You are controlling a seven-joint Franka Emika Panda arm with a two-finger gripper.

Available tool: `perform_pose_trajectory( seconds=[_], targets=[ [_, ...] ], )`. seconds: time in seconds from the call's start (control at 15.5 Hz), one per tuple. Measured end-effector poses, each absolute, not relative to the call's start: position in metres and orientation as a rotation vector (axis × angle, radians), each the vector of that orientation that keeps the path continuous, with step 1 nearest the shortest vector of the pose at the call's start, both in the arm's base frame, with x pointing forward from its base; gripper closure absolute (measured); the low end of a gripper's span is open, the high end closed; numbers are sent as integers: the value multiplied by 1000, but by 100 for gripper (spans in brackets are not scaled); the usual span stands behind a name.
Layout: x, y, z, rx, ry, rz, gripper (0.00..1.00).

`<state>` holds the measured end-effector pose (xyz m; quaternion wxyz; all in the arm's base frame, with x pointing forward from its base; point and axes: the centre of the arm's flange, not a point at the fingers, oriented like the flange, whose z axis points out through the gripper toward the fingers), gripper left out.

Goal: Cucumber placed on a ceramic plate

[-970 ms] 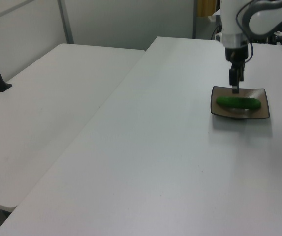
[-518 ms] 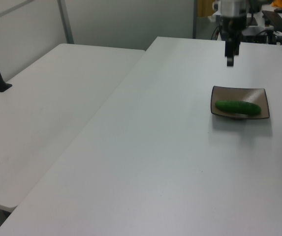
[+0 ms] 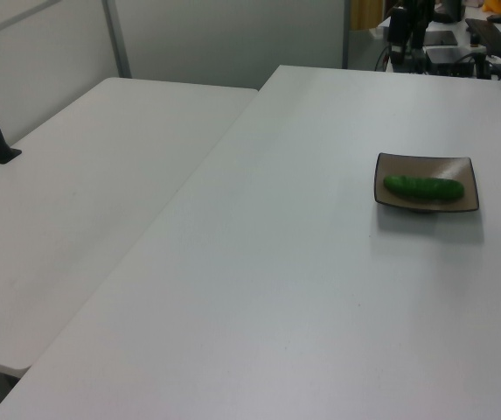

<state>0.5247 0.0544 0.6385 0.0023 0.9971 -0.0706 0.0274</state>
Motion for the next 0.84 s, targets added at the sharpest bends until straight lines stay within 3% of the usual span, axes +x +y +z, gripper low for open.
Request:
perform_pose_trajectory(
  seconds=[0.19, 0.52, 0.84],
  targets=[
    [526, 57, 637, 3152, -223, 74, 0],
    [541, 58, 631, 3168, 112, 155, 0],
    [551, 50, 625, 3164, 191, 192, 0]
  ],
)
